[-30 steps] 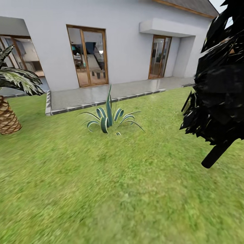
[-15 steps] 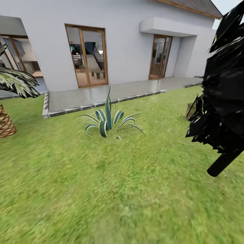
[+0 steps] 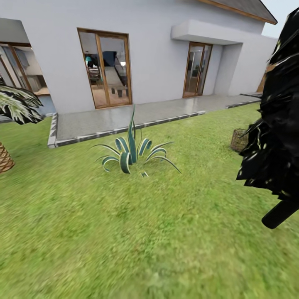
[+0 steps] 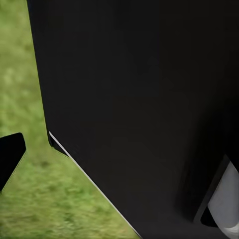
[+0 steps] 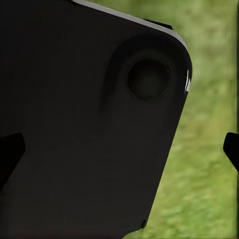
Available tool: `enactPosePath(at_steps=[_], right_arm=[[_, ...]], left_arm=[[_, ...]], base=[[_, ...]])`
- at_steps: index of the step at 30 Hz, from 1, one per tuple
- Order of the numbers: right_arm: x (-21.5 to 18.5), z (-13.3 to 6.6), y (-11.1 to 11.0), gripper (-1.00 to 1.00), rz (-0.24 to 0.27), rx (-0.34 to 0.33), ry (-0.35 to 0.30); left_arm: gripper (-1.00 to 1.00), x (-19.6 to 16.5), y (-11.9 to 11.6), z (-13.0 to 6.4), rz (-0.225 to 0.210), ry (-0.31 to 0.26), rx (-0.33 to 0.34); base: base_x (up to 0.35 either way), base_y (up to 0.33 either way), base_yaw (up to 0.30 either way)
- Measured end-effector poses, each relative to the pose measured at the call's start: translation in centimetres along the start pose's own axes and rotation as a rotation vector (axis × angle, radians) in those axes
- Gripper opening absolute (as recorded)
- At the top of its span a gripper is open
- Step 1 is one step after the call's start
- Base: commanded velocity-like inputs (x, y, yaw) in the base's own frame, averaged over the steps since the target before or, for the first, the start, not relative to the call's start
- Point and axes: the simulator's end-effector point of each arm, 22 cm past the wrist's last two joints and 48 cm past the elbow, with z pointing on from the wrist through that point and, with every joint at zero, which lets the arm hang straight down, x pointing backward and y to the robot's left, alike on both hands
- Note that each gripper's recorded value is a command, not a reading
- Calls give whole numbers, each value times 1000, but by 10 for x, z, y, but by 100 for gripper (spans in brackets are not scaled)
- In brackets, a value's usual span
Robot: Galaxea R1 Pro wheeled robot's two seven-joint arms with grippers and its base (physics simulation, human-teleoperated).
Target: Take the three Easter eggs out of the wicker basket on the lawn in the garden, then place them on the lawn next to a single tree (choose any tree) so that all three eggs are next to the same tree and none are left in the basket.
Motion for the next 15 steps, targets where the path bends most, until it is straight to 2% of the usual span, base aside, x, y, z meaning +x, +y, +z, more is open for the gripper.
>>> enactPosePath(at_steps=[9,15], right_arm=[[0,0,0,100,1,0,0],[0,0,0,100,1,0,0]], left_arm=[[100,0,0,0,0,0,0],[100,0,0,0,0,0,0]], base=[[340,0,-9],[340,0,-186]])
